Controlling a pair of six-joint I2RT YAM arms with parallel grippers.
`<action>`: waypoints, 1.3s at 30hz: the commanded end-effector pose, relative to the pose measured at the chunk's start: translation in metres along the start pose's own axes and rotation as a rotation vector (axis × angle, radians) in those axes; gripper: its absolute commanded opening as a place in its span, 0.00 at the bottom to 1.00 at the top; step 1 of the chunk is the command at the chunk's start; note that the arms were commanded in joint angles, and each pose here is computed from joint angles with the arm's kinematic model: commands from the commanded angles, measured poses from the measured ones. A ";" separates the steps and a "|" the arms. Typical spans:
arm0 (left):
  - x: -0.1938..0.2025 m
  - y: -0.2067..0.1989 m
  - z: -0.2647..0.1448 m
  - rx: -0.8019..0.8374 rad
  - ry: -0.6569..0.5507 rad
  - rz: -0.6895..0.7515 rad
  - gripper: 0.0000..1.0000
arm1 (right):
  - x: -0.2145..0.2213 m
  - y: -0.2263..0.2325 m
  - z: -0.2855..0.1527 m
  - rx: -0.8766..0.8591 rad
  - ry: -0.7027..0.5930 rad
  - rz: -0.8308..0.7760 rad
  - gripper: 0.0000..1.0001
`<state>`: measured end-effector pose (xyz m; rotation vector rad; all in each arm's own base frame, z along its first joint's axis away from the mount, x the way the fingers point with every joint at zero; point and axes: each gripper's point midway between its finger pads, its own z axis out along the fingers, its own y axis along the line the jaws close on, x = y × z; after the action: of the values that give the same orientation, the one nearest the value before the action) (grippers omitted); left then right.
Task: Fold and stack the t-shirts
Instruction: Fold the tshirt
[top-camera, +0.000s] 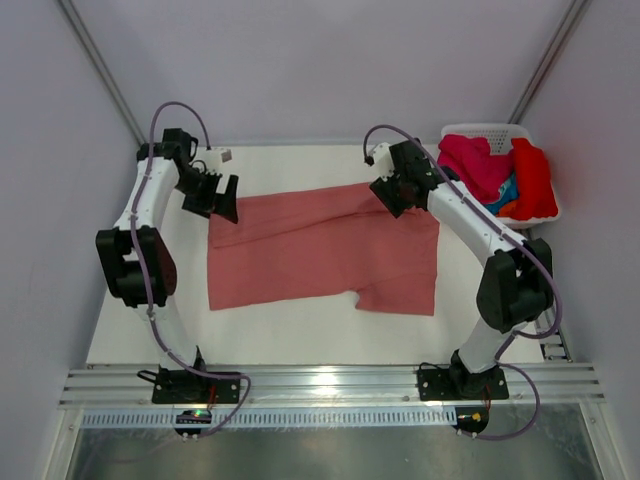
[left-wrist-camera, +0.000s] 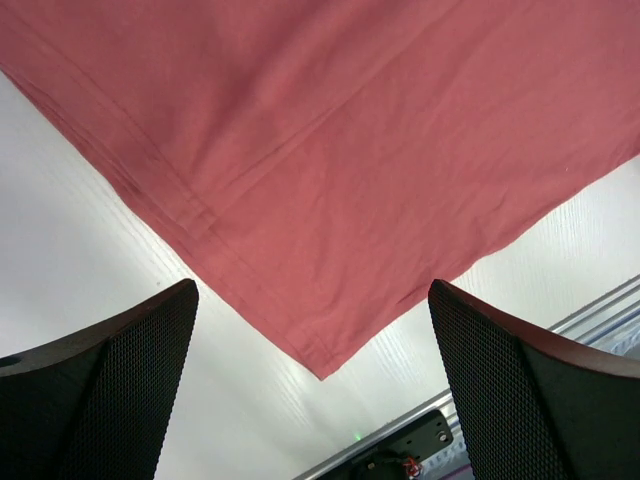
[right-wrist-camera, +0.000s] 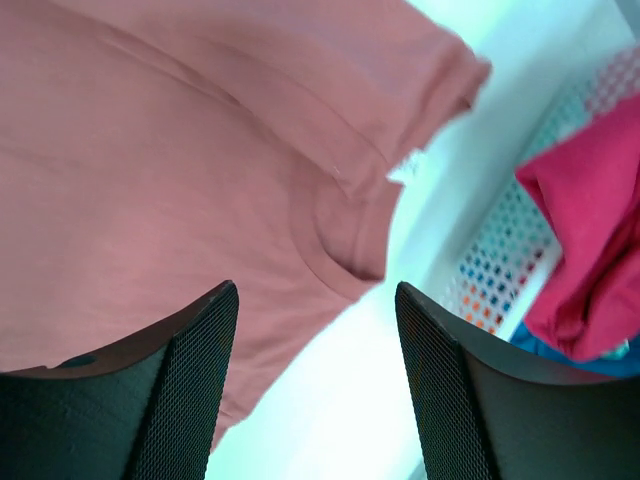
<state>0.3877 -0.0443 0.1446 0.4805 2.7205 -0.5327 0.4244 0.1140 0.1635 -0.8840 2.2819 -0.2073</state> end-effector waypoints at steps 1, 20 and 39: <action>0.008 0.009 0.007 -0.047 0.000 -0.004 0.99 | 0.016 -0.031 0.001 0.206 0.050 0.012 0.68; 0.041 -0.015 -0.028 -0.089 -0.028 -0.024 0.99 | 0.066 0.034 -0.039 -0.102 -0.043 -0.078 0.68; 0.124 -0.045 -0.026 -0.302 -0.150 0.402 0.99 | 0.192 0.072 -0.063 -0.079 0.037 -0.276 0.68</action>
<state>0.2343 -0.0515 0.1293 0.8521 2.5079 -0.1924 0.2318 0.0488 0.0813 -1.2913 2.2260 -0.1615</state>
